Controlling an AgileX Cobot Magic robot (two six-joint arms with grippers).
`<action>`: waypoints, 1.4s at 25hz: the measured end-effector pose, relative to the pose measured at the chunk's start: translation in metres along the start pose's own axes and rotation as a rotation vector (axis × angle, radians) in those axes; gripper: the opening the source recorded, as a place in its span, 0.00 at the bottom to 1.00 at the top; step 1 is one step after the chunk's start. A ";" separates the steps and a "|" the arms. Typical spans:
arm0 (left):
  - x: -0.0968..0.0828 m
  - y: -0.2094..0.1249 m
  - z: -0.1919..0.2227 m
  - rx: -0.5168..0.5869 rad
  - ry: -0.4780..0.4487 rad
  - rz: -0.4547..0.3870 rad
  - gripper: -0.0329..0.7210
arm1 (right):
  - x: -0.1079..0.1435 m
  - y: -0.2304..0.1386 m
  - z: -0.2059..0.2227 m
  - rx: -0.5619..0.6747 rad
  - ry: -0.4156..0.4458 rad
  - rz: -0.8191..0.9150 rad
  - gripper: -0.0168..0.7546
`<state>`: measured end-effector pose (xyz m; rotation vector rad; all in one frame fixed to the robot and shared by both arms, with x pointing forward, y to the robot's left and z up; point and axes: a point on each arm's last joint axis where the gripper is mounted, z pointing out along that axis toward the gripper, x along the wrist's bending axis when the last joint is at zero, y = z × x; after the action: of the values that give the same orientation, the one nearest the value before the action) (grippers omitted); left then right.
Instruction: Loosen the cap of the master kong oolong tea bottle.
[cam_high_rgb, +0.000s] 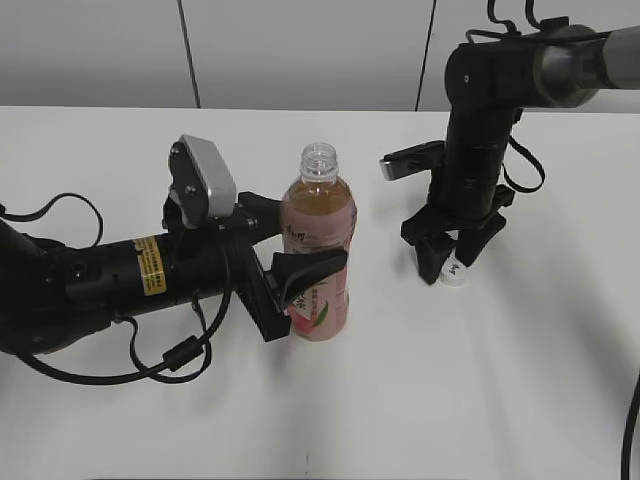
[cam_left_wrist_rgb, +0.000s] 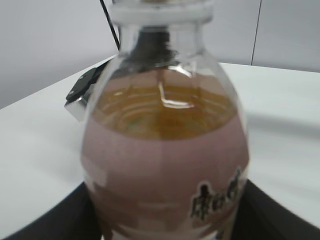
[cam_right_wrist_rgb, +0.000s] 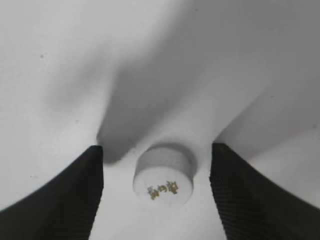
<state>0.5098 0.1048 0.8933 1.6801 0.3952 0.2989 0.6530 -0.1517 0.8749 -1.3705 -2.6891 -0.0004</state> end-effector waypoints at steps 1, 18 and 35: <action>0.000 0.000 0.000 0.000 0.001 0.001 0.59 | 0.000 0.000 0.000 -0.001 0.002 0.002 0.66; -0.002 0.003 -0.001 -0.028 -0.009 0.002 0.81 | 0.003 0.004 -0.002 -0.035 0.031 0.023 0.72; -0.008 0.012 -0.052 -0.011 0.085 -0.032 0.81 | 0.006 -0.002 -0.042 -0.088 0.024 0.057 0.72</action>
<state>0.4819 0.1468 0.9128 1.6525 0.4828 0.3489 0.6524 -0.1503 0.9175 -1.4613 -2.6590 -0.1307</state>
